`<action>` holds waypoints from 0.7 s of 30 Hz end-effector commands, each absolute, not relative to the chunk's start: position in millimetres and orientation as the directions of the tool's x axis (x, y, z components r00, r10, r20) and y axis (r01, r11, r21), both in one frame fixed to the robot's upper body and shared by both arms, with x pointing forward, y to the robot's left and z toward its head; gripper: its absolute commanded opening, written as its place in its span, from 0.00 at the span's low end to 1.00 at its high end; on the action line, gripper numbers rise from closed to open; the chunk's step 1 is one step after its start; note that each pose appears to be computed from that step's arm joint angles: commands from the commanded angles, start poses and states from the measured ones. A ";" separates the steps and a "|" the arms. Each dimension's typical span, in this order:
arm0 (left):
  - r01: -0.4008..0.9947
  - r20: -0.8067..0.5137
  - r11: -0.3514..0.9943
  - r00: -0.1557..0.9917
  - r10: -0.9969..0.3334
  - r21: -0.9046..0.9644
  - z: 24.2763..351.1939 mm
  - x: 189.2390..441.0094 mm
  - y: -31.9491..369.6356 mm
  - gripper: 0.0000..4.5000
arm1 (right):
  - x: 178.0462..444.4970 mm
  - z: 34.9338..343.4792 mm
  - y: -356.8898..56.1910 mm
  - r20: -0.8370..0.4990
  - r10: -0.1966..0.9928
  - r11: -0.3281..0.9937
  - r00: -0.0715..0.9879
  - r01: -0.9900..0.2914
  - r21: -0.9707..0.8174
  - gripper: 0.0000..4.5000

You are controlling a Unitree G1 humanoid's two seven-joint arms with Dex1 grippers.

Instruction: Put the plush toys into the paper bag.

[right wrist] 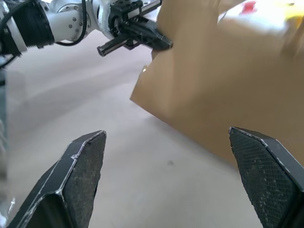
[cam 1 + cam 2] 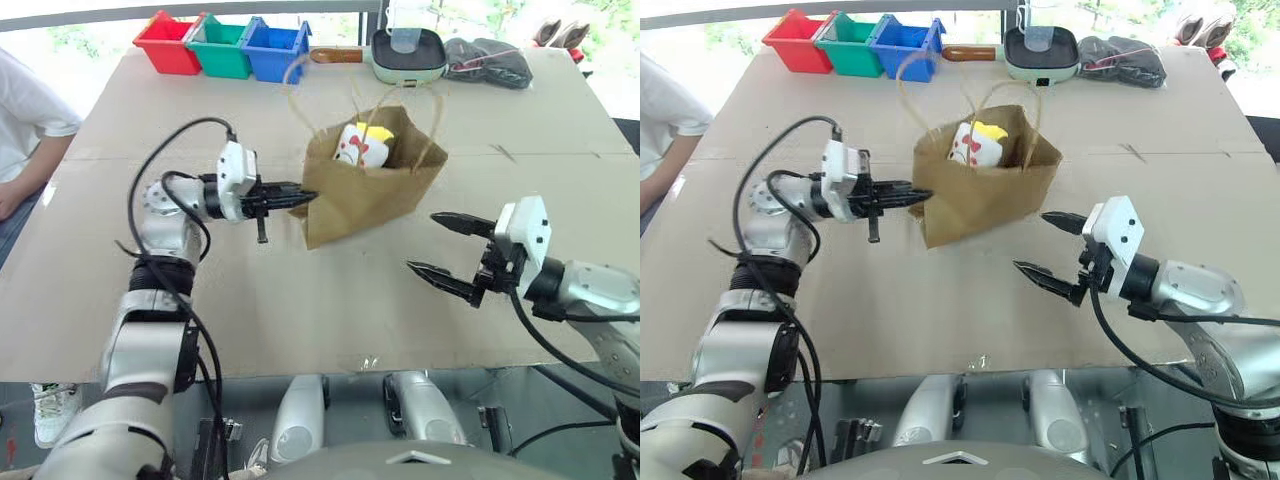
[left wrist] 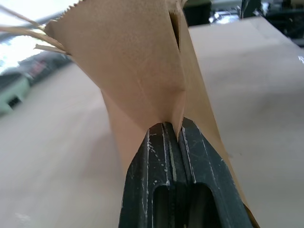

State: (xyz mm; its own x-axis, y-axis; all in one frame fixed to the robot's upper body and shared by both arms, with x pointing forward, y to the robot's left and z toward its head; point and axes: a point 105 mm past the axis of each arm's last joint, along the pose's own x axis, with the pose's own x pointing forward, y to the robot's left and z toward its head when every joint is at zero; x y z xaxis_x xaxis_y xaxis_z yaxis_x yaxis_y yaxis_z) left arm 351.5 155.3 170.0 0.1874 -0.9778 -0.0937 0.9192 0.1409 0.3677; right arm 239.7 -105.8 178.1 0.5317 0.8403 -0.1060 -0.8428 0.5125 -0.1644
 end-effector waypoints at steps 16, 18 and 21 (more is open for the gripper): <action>0.878 0.014 0.449 0.453 -0.891 0.164 193.5 318.2 193.3 0.77 | 236.4 177.3 -129.7 -0.133 0.797 0.556 0.589 -0.801 -0.220 0.90; 0.829 0.014 0.551 0.552 -0.834 0.095 185.9 300.0 198.6 0.77 | 239.2 180.4 -139.9 -0.117 0.789 0.565 0.604 -0.787 -0.248 0.90; 0.769 -0.041 0.639 0.639 -0.768 0.023 168.5 273.0 204.6 0.77 | 241.6 184.9 -160.5 -0.112 0.762 0.595 0.638 -0.758 -0.266 0.90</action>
